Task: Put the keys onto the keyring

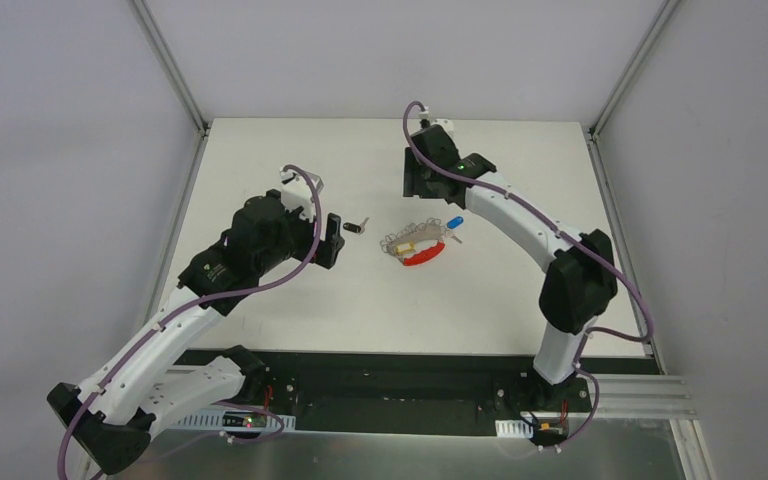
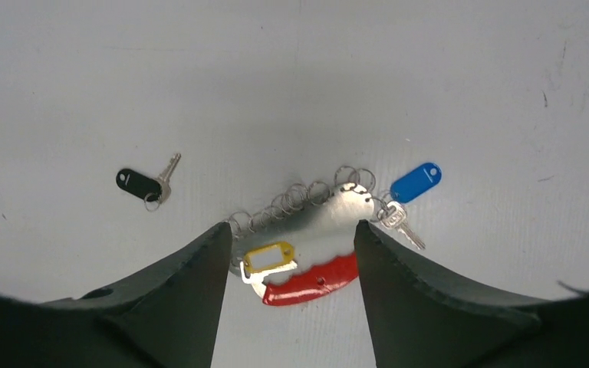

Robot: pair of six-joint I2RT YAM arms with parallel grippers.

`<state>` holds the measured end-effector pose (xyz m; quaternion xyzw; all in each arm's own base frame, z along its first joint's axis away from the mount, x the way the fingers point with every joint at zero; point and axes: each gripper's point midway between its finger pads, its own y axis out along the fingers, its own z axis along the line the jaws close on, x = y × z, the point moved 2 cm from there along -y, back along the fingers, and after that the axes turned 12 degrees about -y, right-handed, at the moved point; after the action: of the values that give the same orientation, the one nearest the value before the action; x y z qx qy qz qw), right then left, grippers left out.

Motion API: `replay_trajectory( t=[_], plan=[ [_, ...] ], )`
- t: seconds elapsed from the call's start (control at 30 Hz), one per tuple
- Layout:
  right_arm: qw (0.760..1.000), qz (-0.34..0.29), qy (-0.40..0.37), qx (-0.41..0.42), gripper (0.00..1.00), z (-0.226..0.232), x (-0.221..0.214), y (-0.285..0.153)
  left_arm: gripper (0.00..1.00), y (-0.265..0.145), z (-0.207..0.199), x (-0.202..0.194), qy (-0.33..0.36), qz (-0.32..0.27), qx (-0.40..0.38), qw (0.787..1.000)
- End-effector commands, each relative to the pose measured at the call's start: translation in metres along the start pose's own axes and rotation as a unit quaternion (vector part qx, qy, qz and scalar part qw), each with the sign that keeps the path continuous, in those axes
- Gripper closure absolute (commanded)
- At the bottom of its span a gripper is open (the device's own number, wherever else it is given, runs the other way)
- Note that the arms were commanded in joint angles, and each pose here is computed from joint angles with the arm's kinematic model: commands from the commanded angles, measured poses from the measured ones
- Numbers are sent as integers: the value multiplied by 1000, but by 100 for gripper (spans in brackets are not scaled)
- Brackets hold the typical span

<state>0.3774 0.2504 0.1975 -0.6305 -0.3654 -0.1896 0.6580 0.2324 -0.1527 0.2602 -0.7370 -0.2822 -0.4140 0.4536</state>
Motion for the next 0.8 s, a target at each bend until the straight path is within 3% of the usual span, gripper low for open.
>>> replay_trajectory(
  t=[0.0, 0.77],
  plan=[
    [1000, 20, 18, 2, 40, 10, 10, 18, 1, -4, -1, 9, -2, -27, 0, 1000],
    [989, 131, 68, -18, 55, 29, -42, 100, 1, -2, 3, 7, 6, -25, 8, 1000]
  ],
)
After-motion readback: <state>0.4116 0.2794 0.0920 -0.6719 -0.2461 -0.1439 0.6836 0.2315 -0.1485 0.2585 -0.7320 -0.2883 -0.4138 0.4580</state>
